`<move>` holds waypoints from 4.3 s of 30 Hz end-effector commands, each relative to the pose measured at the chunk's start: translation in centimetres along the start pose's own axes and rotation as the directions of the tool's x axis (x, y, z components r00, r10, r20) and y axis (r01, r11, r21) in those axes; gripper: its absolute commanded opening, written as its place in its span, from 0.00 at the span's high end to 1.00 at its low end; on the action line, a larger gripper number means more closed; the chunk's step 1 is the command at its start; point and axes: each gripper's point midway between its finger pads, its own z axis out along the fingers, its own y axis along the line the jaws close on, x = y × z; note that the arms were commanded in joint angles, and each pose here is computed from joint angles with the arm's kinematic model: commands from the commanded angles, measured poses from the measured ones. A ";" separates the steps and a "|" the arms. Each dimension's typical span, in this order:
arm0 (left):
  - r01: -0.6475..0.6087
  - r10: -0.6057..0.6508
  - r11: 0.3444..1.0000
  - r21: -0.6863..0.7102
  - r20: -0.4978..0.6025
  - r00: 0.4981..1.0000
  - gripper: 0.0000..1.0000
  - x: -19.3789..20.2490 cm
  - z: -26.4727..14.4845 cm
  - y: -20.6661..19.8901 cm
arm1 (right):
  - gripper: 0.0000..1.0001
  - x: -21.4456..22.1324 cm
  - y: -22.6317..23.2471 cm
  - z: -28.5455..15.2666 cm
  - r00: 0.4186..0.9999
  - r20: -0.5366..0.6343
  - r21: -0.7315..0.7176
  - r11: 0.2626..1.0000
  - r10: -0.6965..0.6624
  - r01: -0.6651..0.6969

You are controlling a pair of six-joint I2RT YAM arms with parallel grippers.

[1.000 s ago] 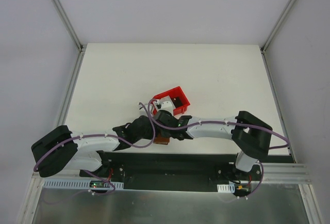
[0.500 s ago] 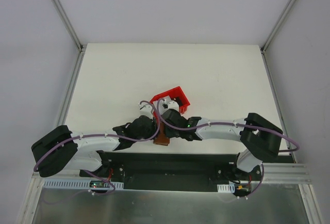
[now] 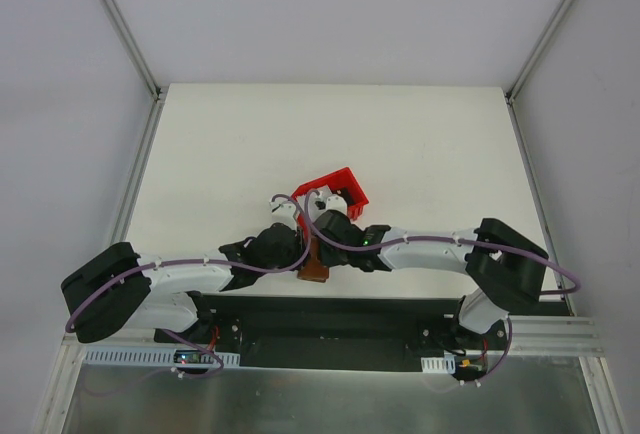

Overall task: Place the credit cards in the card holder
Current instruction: Close the card holder at the center of the board.

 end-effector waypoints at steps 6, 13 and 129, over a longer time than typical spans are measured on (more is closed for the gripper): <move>-0.033 0.031 0.999 -0.028 -0.058 0.998 0.76 1.2 0.0 0.8 | 0.99 7.9 -2.1 0.6 0.962 -0.259 0.154 0.980 -0.085 0.128; -0.030 0.029 0.999 -0.029 -0.051 0.998 0.76 1.1 -0.2 0.9 | 0.99 9.0 -3.0 0.8 0.960 -0.272 0.166 0.979 -0.071 0.119; 0.074 -0.058 0.993 0.094 -0.158 0.986 0.71 2.3 -0.5 1.2 | 0.79 -2.0 0.4 -1.2 0.995 0.094 -0.074 0.997 0.033 -0.026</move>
